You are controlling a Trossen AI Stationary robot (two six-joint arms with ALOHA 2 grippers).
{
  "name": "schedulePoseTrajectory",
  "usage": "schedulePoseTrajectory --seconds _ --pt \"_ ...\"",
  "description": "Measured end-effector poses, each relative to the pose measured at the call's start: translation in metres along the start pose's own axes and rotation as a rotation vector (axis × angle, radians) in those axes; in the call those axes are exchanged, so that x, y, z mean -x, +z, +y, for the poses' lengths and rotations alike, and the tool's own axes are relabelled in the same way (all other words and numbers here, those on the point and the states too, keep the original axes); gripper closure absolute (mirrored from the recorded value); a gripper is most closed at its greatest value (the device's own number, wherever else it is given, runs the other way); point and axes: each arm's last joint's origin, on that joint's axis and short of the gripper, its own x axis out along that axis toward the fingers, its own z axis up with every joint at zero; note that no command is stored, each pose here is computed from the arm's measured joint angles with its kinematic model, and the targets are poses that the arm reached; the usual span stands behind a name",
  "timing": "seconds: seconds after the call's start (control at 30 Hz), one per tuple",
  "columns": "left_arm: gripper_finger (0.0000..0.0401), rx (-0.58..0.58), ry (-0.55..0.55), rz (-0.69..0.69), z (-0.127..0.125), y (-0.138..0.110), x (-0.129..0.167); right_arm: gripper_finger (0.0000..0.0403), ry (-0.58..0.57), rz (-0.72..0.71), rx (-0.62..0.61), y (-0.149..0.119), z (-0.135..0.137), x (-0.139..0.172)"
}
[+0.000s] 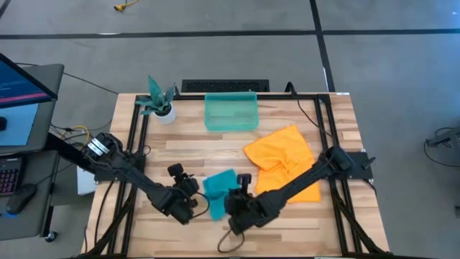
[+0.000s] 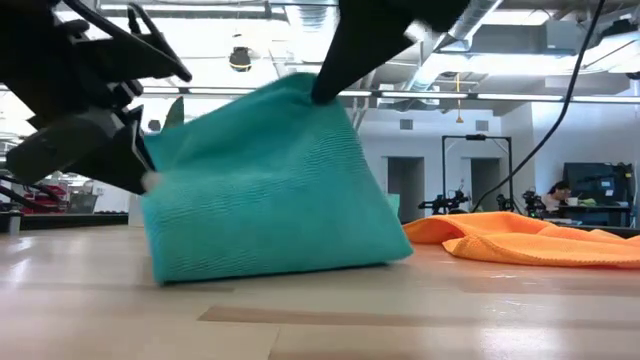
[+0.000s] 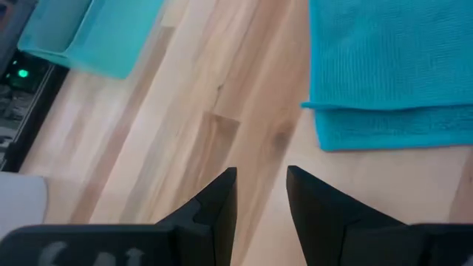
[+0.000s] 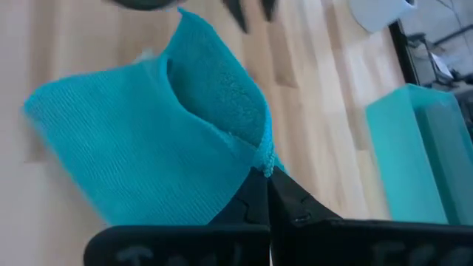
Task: Roll microfiber towels into tight, uniform cylinder then place into a basket
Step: Roll the blue microfiber cloth
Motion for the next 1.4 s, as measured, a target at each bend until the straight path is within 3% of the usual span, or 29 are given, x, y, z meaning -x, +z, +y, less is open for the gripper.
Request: schedulePoseTrajectory --seconds 0.23,0.67,1.17,1.4 --pt "0.0289 -0.008 -0.058 0.014 -0.007 0.008 0.016 0.0399 -0.019 0.069 -0.035 0.002 -0.025 -0.022" --pt "0.0289 -0.036 -0.098 -0.072 -0.015 0.023 0.034 0.0396 -0.012 0.141 -0.078 -0.017 -0.046 -0.068" --pt "0.0289 -0.009 -0.152 -0.184 -0.018 0.038 -0.002 0.0383 0.050 0.169 -0.128 -0.019 -0.057 -0.082" --pt "0.0289 0.013 -0.184 -0.172 -0.015 0.032 -0.020 0.0334 0.058 0.130 -0.112 -0.015 -0.056 -0.083"
